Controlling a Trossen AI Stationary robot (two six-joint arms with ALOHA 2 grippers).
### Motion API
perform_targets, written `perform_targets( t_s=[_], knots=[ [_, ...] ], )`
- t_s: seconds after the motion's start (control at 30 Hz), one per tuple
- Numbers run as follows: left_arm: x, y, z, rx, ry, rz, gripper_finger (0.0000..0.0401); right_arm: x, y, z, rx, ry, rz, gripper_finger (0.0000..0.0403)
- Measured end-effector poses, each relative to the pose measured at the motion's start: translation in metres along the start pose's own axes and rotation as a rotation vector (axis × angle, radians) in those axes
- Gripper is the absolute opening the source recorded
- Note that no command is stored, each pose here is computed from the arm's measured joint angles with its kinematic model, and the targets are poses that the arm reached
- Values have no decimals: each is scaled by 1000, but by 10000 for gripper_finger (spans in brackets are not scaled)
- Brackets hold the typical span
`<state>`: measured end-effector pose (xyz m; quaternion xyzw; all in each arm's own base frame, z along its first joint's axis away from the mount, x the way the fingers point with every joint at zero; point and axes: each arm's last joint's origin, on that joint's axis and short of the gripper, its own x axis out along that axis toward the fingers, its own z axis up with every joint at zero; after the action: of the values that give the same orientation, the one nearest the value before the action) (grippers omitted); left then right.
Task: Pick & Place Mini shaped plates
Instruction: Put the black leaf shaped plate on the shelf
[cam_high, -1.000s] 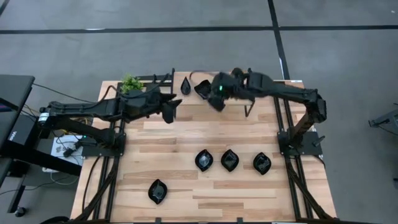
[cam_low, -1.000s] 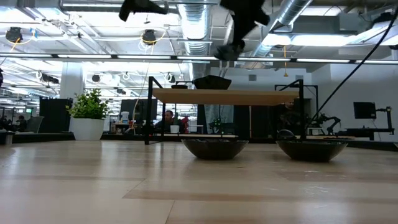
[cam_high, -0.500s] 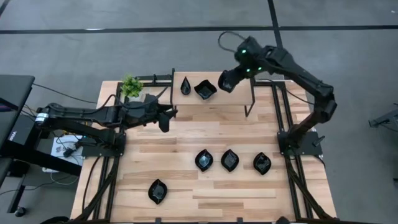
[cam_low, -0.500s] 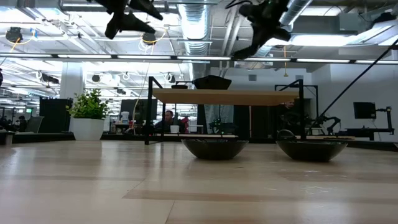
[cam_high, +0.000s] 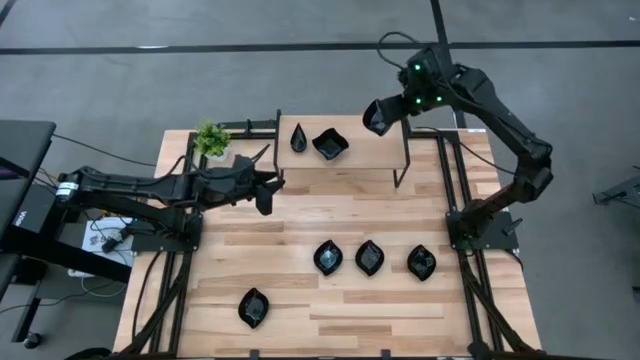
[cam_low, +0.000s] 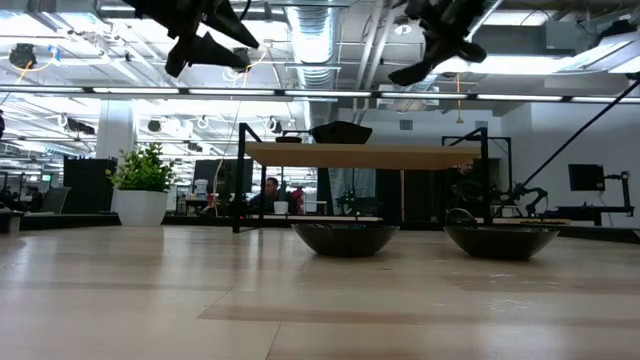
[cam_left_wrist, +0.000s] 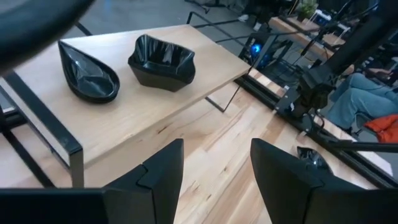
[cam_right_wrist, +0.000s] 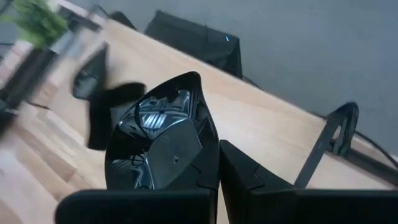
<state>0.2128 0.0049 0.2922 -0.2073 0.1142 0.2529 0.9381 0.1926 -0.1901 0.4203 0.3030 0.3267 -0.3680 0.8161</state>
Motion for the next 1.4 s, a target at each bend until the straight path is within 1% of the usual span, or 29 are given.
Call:
perform_targets(
  t_s=[0.17,0.27,0.37,0.43,0.53,0.6,0.67,0.73,0.87,1.0,1.07,1.17,1.23,1.3,1.4],
  knots=[
    [-7,1,5,-15,-27,-16,187,29,-7,-13,12,68,-22,1],
    [-11,2,8,-24,-45,-27,187,41,-11,-22,13,51,-17,1],
    [-14,2,10,-29,-55,-33,188,47,-15,-30,10,5,0,1],
    [-14,2,10,-31,-58,-34,187,46,-21,-36,10,-30,40,1],
    [-14,2,10,-30,-57,-34,187,44,-27,-45,-1,-117,141,1],
    [-14,2,10,-30,-57,-34,188,45,-31,-52,-4,-155,187,1],
    [-14,2,10,-27,-57,-34,189,46,-34,-59,-6,-180,240,1],
    [-14,2,10,-8,-58,-33,188,52,-38,-66,12,-164,259,1],
    [-14,2,10,23,-58,-33,186,67,-47,-77,42,-110,231,1],
    [-16,-2,8,151,-60,-60,186,79,-49,-75,43,-90,215,1],
    [-18,-5,3,188,-76,-90,186,84,-52,-74,51,-83,205,1],
    [-23,-3,-7,181,-106,-138,186,93,-56,-74,64,-59,189,1],
    [-28,1,-14,149,-130,-167,185,96,-57,-73,68,-52,182,1],
    [-35,6,-17,115,-172,-198,185,97,-58,-72,75,-61,180,1],
    [-46,13,-21,98,-204,-224,185,97,-60,-72,82,-57,173,1]
  ],
)
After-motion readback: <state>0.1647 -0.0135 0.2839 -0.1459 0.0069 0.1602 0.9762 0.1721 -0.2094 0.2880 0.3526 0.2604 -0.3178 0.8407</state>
